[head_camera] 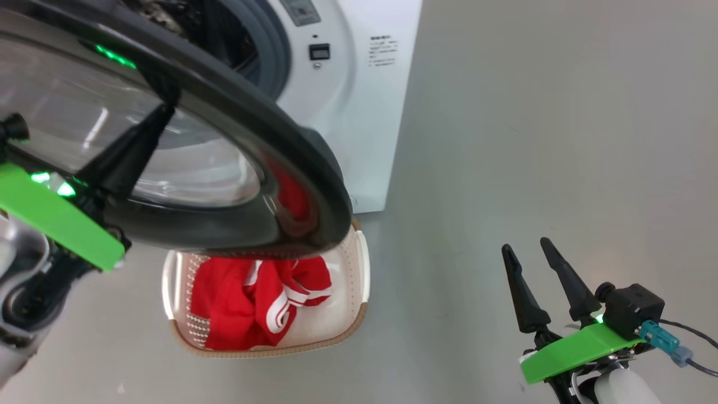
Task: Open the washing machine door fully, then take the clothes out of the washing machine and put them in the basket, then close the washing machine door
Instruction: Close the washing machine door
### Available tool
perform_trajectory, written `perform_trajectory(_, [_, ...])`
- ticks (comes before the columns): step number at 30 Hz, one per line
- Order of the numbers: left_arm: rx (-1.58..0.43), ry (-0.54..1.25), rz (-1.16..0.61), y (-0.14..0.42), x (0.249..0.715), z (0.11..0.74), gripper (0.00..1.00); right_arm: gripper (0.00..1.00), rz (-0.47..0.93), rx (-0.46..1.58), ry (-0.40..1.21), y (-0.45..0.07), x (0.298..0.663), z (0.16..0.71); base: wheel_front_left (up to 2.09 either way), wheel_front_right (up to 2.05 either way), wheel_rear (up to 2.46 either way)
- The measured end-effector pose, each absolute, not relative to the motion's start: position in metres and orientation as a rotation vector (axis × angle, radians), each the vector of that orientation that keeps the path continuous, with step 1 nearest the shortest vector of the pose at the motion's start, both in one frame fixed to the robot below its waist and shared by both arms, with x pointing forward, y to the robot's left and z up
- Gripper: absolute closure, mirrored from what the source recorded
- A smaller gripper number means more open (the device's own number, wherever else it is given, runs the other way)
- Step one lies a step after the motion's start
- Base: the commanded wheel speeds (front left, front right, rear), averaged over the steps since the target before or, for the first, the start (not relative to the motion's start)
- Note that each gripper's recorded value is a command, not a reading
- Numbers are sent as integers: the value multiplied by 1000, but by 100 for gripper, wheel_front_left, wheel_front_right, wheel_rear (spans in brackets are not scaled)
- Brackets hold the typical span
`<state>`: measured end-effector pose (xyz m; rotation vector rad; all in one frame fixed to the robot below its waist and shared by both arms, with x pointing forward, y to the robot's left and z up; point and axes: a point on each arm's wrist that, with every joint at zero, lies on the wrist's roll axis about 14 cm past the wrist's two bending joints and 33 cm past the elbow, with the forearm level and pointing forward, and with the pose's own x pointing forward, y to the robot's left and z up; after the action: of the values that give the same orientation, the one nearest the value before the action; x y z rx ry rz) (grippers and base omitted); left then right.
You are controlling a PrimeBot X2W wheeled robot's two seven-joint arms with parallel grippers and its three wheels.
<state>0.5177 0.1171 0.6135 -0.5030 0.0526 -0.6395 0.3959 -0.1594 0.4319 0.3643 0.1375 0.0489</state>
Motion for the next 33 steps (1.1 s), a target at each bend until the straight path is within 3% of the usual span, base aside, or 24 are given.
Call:
perform_trajectory(20, [-493,-10,-580,105,605,608,100,0,-51,376,136,-192,403,426,0,0,0])
perform_trajectory(33, [-490,0,-616,96,590,603,100,0,-57,379,119,-195,405,431,0,0,0])
